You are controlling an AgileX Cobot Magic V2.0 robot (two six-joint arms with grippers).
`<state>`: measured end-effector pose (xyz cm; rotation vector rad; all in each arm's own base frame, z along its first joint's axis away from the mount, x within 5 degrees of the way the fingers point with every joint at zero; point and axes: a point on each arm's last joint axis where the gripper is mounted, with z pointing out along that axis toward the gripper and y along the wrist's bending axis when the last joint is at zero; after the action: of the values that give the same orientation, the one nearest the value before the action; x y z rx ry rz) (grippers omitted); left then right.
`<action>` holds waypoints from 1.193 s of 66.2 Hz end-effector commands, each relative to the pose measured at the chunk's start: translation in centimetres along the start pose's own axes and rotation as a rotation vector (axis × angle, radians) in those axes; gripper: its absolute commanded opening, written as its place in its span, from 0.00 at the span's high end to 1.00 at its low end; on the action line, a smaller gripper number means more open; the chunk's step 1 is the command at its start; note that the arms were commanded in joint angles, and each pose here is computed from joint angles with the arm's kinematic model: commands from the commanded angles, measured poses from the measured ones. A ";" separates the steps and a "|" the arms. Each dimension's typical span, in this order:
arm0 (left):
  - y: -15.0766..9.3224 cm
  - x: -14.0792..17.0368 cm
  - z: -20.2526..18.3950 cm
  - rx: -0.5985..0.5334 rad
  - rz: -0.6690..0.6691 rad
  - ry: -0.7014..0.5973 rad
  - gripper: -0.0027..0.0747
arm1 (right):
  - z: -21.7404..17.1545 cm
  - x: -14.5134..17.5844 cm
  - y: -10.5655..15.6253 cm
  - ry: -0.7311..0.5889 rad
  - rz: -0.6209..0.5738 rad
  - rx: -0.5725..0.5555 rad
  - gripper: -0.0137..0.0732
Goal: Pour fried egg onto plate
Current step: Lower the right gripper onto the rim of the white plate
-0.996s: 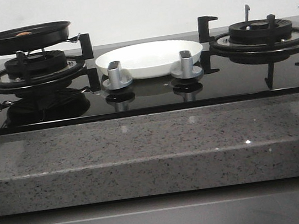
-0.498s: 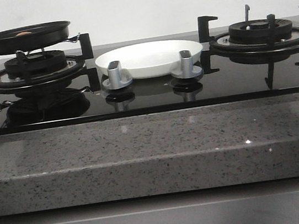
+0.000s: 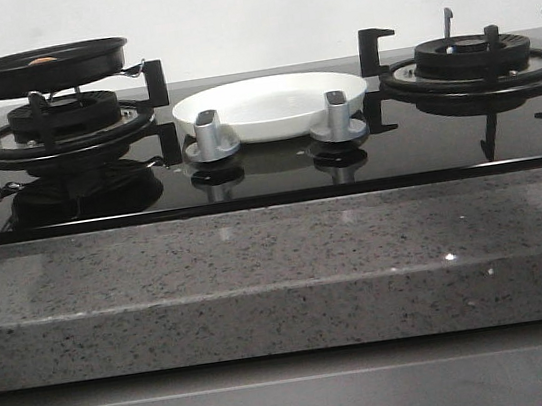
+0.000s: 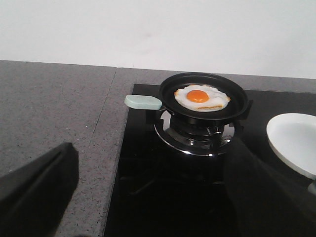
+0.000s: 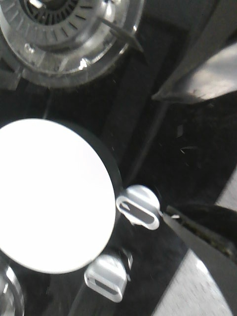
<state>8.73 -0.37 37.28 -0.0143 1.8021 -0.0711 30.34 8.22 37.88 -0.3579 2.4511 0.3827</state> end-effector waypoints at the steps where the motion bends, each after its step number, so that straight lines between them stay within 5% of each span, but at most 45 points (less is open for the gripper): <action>1: -0.1 -1.6 -0.3 0.006 -0.006 -0.097 0.19 | -0.8 -2.1 0.3 -0.056 0.000 0.019 0.31; 19: -0.1 -1.6 -0.3 0.006 -0.006 -0.097 0.19 | 3.7 -5.1 -0.7 0.082 0.049 0.007 0.31; 37: -0.1 -1.6 -0.3 0.006 -0.006 -0.097 0.19 | 7.2 -7.2 -1.5 0.170 0.048 -0.007 0.47; 79: -0.1 -1.6 -0.3 0.006 -0.006 -0.097 0.19 | 13.7 -7.3 -2.1 0.290 0.105 -0.114 0.47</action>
<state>8.73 -0.37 37.28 -0.0143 1.8021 -0.0711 45.79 12.18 28.53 -0.3106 2.7428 0.4816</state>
